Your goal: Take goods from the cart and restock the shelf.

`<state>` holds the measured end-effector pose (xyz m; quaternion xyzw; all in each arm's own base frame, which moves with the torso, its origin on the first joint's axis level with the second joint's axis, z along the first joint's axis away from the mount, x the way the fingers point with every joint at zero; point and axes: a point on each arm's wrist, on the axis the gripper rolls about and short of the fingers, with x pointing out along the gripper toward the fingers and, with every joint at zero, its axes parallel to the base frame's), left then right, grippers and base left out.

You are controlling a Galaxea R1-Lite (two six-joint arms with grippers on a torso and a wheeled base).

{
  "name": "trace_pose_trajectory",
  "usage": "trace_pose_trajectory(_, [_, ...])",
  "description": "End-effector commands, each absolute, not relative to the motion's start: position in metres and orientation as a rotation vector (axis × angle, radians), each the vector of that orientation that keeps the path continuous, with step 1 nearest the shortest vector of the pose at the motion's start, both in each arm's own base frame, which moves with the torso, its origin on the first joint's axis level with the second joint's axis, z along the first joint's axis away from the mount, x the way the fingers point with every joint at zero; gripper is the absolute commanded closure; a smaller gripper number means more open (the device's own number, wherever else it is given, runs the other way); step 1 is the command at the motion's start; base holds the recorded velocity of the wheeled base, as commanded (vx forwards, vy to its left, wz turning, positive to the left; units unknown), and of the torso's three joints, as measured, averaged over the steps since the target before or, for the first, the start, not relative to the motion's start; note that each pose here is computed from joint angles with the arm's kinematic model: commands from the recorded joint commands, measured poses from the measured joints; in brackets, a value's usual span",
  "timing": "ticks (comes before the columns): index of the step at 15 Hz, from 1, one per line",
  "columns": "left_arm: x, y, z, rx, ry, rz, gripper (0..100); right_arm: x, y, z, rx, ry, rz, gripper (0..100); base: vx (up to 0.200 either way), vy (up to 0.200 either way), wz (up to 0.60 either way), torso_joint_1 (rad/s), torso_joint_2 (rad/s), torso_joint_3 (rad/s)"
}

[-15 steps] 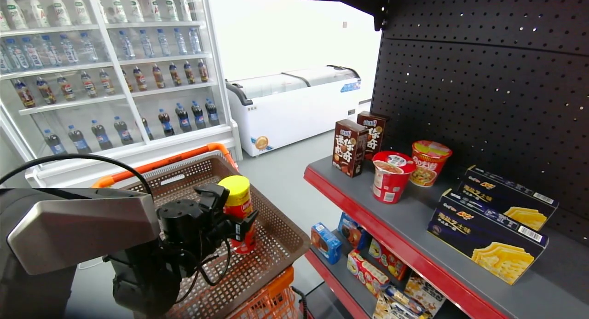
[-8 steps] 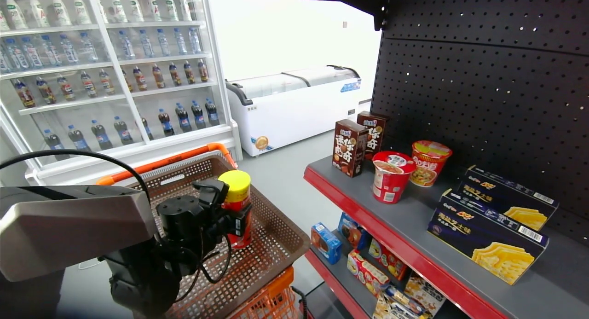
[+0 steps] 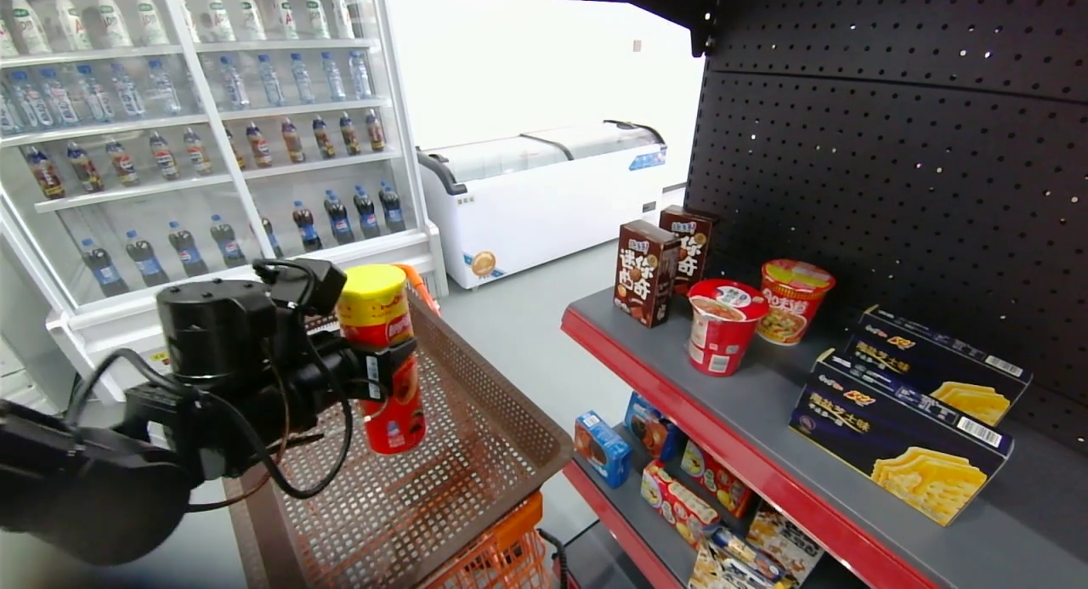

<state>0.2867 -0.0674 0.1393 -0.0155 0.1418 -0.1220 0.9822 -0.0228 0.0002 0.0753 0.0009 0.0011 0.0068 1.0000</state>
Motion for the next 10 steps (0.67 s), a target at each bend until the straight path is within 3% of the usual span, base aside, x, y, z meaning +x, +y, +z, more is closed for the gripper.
trace_pose_trajectory(1, [0.240,-0.055,0.221,-0.096,0.129,-0.251,100,-0.023,0.000,0.075,0.002,0.002,0.014,0,0.000,0.000,0.00,0.000,0.00,0.000])
trace_pose_trajectory(4, [0.224,-0.046,0.248,-0.099,0.051,-0.209,100,-0.023,0.000,0.075,0.002,0.002,0.014,0,0.000,0.000,0.00,0.000,0.00,0.000])
trace_pose_trajectory(7, [0.223,-0.039,0.252,-0.090,0.033,-0.183,100,-0.023,0.000,0.075,0.002,0.002,0.014,0,0.000,0.000,0.00,0.000,0.00,0.000])
trace_pose_trajectory(10, [0.220,-0.037,0.254,-0.020,0.023,-0.167,100,-0.023,0.000,0.075,0.002,0.002,0.014,0,0.000,0.000,0.00,0.000,0.00,0.000])
